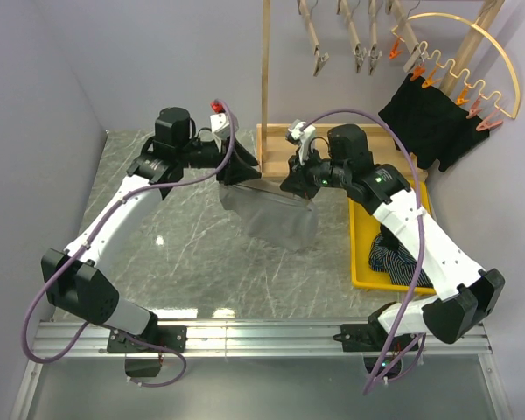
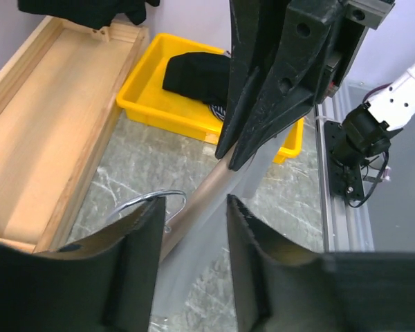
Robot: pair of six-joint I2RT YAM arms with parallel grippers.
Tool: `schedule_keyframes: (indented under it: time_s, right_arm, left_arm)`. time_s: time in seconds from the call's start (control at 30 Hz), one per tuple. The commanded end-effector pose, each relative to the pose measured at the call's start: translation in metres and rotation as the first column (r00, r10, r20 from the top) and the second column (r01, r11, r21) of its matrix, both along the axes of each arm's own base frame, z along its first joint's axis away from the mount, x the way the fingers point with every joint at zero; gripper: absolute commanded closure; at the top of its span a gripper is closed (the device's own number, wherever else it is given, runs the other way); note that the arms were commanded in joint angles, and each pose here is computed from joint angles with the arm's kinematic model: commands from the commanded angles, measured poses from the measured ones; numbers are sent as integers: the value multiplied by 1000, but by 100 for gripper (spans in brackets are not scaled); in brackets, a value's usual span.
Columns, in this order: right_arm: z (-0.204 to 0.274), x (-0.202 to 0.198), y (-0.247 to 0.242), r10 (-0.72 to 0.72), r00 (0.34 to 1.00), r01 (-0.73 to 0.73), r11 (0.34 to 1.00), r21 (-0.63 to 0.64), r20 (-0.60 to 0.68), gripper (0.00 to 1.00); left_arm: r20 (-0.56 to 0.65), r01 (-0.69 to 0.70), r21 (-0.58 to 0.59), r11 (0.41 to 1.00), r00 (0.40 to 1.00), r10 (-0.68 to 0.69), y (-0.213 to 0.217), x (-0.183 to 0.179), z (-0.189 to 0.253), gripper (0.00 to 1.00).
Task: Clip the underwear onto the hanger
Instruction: Pick up the hanger at the center of the board.
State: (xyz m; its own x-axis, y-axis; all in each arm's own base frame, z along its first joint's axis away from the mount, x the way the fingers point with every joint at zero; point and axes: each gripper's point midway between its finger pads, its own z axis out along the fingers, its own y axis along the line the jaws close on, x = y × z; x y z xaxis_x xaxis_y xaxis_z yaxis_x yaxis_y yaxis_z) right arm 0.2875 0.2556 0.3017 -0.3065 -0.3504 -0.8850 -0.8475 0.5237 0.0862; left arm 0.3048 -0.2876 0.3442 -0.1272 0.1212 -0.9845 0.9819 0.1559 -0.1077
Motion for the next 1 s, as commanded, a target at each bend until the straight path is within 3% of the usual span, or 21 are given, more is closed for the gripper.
schedule_keyframes:
  time_s: [0.0,0.3,0.4,0.6,0.63,0.67,0.73,0.8,0.9,0.97]
  right_arm:
    - [25,-14,3,49,996,-53,997,51,73,100]
    - [31,-15,1,31,996,-37,997,64,81,100]
    - [32,-15,0,28,996,-33,997,63,80,100]
    - [32,-13,-1,13,997,-18,998,63,81,100]
    - [33,-11,-1,7,997,-12,998,66,79,100]
    - [32,-10,-1,1,997,-6,998,65,74,100]
    - [34,-6,-5,-16,997,11,998,68,74,100]
    - [34,-4,-9,-30,997,25,997,69,67,100]
    - [29,0,-23,-71,997,68,996,54,44,100]
    - [26,3,-39,-117,993,116,992,42,28,100]
  left_arm:
    - [94,67,-29,997,994,-64,-9,-8,20,57]
    - [75,47,-37,998,996,-44,-16,-4,25,94]
    - [74,28,-39,999,997,-25,-15,-2,27,100]
    - [57,3,-44,999,998,-1,-14,0,28,100]
    - [52,-5,-47,999,999,8,-14,1,29,93]
    - [43,-13,-49,999,999,15,-13,2,29,80]
    - [38,-49,-46,998,998,50,-11,6,29,45]
    - [42,-96,-50,994,994,98,-6,10,31,30]
    - [-21,-153,-88,984,988,152,7,17,39,17]
    - [-27,-191,-110,975,982,189,20,25,48,15]
